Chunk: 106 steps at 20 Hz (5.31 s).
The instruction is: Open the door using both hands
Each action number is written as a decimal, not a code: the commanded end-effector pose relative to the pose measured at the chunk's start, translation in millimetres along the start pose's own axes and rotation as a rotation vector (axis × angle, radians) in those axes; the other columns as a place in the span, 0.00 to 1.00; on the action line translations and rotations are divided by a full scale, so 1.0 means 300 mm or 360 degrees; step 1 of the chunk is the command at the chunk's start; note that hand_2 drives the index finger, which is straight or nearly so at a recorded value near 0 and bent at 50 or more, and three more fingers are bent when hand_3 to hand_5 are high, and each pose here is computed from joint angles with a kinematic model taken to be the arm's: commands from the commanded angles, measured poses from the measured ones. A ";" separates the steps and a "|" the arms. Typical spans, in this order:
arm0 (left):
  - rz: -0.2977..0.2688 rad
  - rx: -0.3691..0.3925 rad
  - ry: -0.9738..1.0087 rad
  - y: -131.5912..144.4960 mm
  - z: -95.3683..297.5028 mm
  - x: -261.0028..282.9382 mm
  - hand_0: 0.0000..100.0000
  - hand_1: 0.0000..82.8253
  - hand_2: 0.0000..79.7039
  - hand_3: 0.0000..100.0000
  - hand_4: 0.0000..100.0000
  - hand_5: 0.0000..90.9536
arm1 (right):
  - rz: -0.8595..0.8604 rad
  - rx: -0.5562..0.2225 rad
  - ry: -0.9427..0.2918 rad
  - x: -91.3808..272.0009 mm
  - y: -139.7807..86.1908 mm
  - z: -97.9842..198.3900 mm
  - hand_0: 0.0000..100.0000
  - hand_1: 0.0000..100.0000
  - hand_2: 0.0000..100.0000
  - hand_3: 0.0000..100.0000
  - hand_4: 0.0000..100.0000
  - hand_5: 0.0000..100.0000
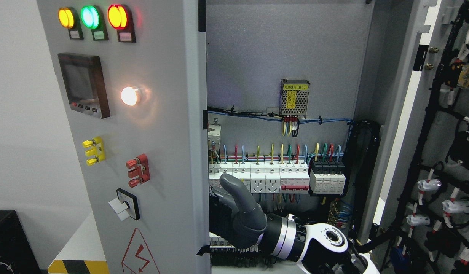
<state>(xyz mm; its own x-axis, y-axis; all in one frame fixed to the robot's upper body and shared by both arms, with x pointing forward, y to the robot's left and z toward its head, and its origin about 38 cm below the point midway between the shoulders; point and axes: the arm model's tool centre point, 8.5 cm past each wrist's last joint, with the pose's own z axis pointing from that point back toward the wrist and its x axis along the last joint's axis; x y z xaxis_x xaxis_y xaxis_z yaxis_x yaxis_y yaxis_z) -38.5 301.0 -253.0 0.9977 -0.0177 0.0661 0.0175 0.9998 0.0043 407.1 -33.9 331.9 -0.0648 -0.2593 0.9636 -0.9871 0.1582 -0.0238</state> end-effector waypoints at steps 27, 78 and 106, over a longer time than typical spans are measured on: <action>-0.0003 0.0000 -0.0020 -0.001 -0.004 0.028 0.00 0.00 0.00 0.00 0.00 0.00 | -0.0019 0.0305 0.0230 -0.159 0.243 -0.131 0.00 0.00 0.00 0.00 0.00 0.00; -0.0005 -0.0003 -0.0035 0.000 -0.005 0.036 0.00 0.00 0.00 0.00 0.00 0.00 | -0.0111 0.0163 0.0311 -0.245 0.193 -0.224 0.00 0.00 0.00 0.00 0.00 0.00; -0.0412 -0.0281 -0.0770 -0.178 0.069 0.290 0.00 0.00 0.00 0.00 0.00 0.00 | 0.0374 -0.0761 -0.0164 -0.221 0.236 0.596 0.00 0.00 0.00 0.00 0.00 0.00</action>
<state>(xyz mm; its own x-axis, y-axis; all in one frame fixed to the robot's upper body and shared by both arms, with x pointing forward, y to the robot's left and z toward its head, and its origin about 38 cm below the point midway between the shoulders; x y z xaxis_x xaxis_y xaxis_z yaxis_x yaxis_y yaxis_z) -17.7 275.1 -255.1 0.9532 -0.1606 0.2563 0.1825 0.9811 -0.0641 337.1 -99.6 201.8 -0.1972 -0.3162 0.9280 -0.8676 0.4970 -0.0150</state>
